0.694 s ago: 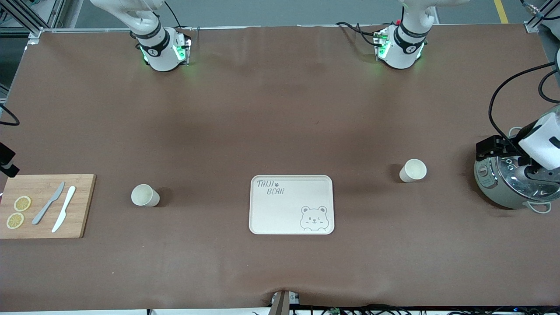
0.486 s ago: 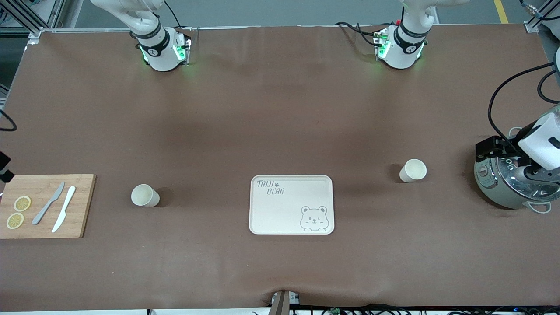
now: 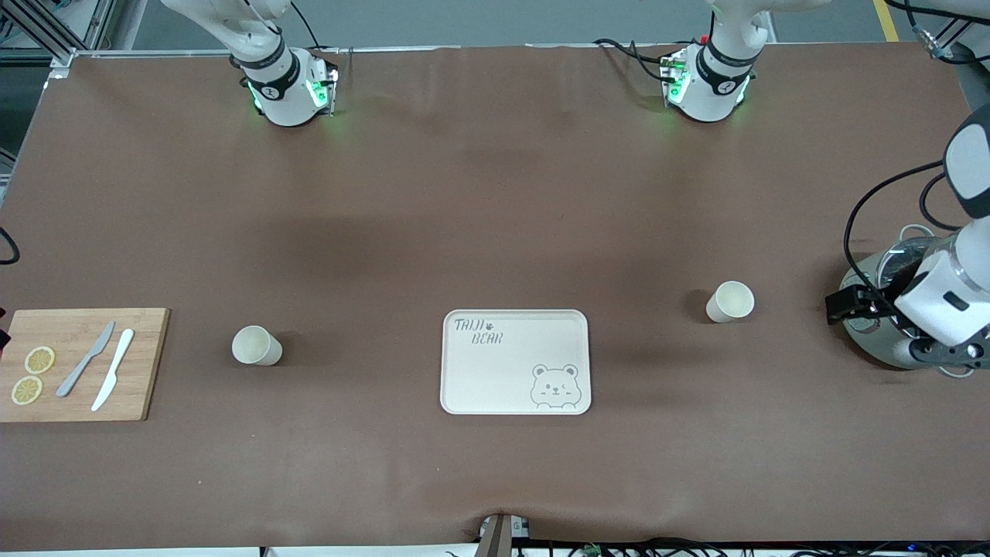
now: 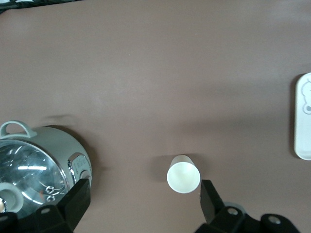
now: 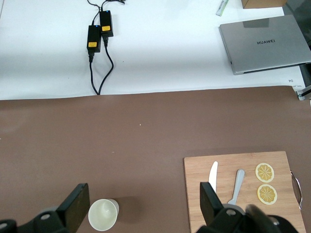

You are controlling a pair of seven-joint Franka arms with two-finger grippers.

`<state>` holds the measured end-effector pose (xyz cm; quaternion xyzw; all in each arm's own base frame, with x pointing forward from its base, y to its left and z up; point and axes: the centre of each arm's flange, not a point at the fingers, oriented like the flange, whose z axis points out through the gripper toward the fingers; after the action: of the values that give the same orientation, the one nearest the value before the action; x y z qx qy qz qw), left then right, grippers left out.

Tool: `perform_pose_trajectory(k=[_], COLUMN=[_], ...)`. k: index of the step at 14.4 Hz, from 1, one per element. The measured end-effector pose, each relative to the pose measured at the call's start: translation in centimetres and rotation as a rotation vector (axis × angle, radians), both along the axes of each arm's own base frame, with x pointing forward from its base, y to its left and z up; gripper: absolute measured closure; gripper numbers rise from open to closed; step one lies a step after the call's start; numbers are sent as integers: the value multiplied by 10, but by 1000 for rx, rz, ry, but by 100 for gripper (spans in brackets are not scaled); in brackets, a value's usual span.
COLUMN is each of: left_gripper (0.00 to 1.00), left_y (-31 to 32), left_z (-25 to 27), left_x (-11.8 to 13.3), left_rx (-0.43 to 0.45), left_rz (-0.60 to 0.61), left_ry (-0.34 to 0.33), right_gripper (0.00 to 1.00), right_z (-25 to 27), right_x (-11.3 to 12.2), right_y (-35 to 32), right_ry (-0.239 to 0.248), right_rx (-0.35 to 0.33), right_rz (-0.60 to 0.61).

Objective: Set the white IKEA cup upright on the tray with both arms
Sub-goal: 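Move the left gripper toward the white paper cup beside the steel pot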

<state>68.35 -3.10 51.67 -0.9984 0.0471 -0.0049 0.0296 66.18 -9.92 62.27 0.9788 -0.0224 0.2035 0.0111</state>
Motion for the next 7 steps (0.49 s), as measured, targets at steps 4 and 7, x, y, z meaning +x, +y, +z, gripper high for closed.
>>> perform_pose_trajectory(k=[4, 7], left_gripper=[0, 0], left_y=[0, -10], left_z=[-79, -135], left_x=[21, 29], left_rx=[0, -7], left_rz=[-4, -21], left_ry=[38, 23], right_gripper=[0, 0], right_z=[-1, -5], right_x=[-2, -5], right_y=[-5, -8], right_ry=[15, 50], right_rx=[2, 8], right_rz=[-7, -14])
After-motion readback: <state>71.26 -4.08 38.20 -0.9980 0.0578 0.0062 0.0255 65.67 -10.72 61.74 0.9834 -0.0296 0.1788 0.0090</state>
